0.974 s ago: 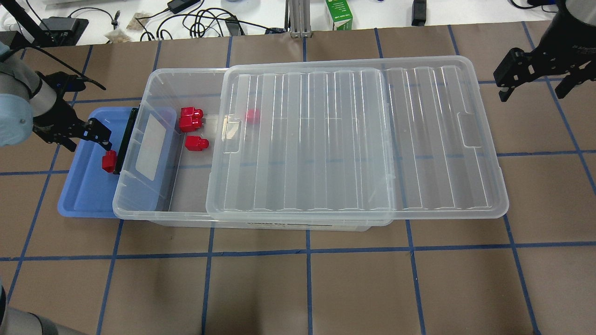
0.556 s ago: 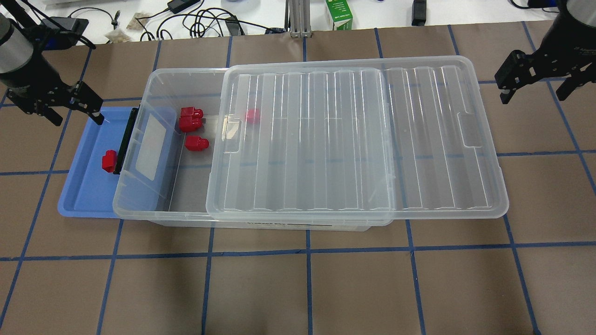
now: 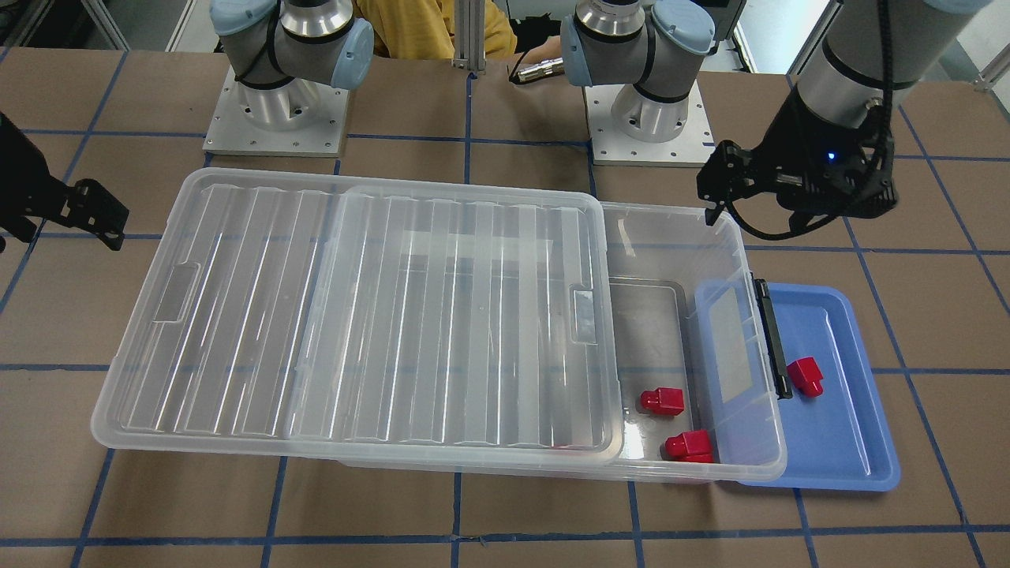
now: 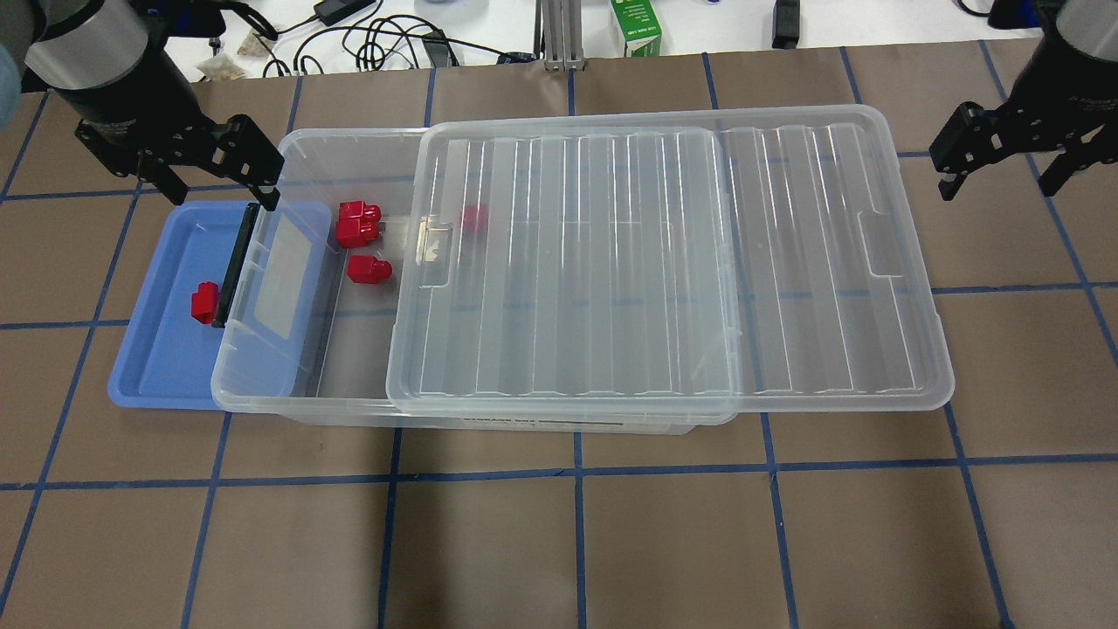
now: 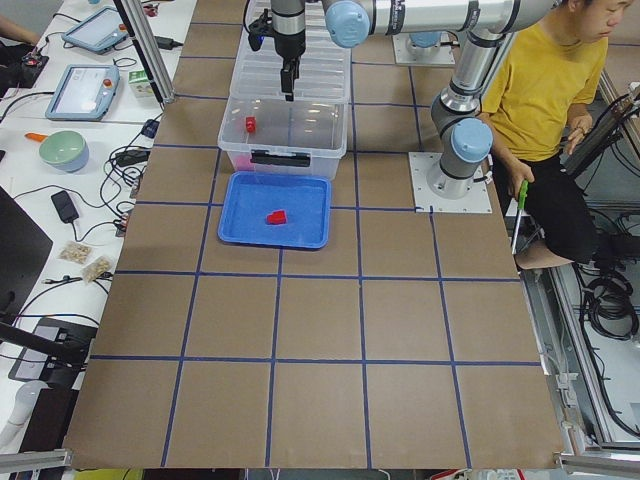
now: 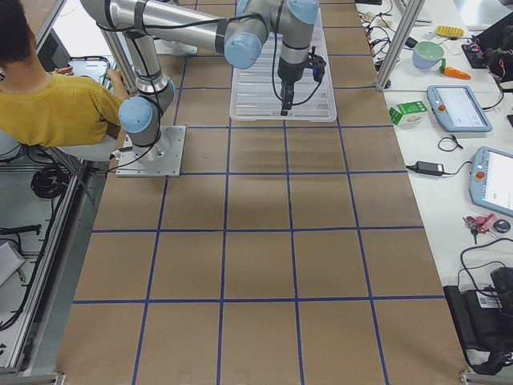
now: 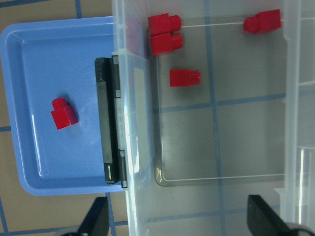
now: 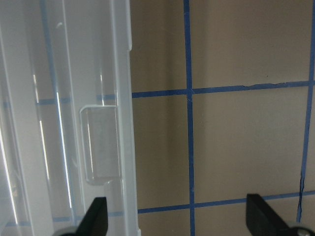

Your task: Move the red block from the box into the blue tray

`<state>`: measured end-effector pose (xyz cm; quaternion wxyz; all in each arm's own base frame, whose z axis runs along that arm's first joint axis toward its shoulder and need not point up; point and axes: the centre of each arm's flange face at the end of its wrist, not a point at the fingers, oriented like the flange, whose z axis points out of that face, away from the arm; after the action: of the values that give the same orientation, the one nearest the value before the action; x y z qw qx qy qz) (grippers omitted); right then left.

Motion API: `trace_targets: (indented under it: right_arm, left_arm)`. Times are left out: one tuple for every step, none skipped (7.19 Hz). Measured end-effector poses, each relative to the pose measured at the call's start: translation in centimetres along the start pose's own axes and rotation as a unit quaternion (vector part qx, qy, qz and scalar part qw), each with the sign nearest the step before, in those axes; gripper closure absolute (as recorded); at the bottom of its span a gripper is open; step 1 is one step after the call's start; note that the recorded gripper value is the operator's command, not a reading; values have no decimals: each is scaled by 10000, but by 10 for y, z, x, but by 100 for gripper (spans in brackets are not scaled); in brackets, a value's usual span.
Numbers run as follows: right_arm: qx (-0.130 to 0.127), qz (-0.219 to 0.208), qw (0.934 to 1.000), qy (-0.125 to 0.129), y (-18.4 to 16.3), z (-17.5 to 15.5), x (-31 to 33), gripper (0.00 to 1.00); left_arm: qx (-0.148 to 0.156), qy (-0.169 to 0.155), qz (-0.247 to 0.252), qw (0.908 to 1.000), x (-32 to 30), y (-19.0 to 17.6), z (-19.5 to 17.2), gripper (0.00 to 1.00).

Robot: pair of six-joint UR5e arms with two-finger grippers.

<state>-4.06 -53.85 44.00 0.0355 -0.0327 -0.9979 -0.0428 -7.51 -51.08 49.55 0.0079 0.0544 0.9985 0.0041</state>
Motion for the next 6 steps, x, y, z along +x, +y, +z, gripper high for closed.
trace_targets:
  right_arm:
    - [-72,63,10000,-25,-12,16,10,0]
    - [-170,105,9998,-48,-22,32,17,0]
    - [-262,143,9995,-59,-28,43,23,0]
    - [-340,165,9993,-57,-32,52,27,0]
    - [-417,172,9990,-62,-32,61,28,0]
    - [-440,177,9989,-62,-31,73,27,0]
  left_arm:
    - [-56,21,-171,9998,9,3,0,0]
    - [-83,32,-315,9995,19,4,0,0]
    - [-101,-18,-282,9995,35,6,1,0]
    - [-118,-134,-179,9997,48,7,4,0]
    - [-102,-222,-124,9996,54,7,3,0]
    - [-58,-195,-137,9997,55,7,0,0]
